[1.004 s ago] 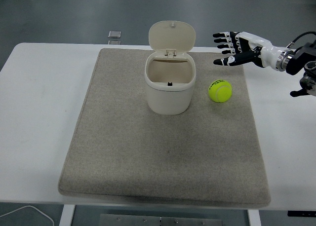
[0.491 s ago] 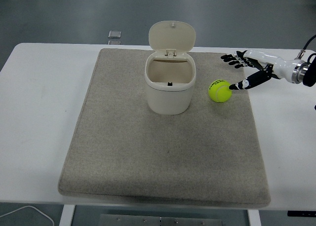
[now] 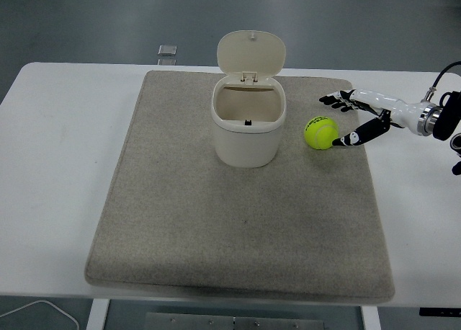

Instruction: Pick up the tennis ball and place it in the box.

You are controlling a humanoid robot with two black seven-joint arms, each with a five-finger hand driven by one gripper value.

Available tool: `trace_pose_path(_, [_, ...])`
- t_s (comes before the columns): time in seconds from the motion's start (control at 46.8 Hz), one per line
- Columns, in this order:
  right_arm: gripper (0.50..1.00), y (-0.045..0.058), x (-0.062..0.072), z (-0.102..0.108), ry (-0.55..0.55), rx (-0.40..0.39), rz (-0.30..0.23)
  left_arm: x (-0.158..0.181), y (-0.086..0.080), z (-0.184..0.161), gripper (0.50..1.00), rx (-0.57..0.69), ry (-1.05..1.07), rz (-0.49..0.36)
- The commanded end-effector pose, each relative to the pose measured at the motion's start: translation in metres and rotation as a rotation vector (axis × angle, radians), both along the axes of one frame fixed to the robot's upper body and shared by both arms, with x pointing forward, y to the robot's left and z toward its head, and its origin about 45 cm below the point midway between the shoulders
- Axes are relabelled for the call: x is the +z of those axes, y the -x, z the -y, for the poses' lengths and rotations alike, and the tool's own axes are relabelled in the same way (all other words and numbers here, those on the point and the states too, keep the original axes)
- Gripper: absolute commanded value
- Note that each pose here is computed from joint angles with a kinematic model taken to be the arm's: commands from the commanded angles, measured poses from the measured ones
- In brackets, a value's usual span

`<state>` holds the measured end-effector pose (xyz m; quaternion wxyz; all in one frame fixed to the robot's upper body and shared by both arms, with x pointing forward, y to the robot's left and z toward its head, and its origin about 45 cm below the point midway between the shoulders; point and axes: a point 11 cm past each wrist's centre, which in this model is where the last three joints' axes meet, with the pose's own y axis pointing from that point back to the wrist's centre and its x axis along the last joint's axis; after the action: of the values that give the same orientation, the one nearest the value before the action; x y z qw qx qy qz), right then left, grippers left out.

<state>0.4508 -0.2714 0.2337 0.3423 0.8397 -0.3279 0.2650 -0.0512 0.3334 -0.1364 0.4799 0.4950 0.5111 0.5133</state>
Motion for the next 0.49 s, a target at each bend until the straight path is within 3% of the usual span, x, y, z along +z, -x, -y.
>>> trace_pose_path(0.0, [0.924,0.0,-0.002,-0.003,-0.002,0.002,-0.001,0.0,0.0,0.0,0.996,0.0,0.0,0.0])
trace_pose_path(0.47, [0.921,0.0,-0.017,-0.022,-0.008,0.02,-0.011,0.0,0.0,0.0,0.996,0.0,0.0,0.0])
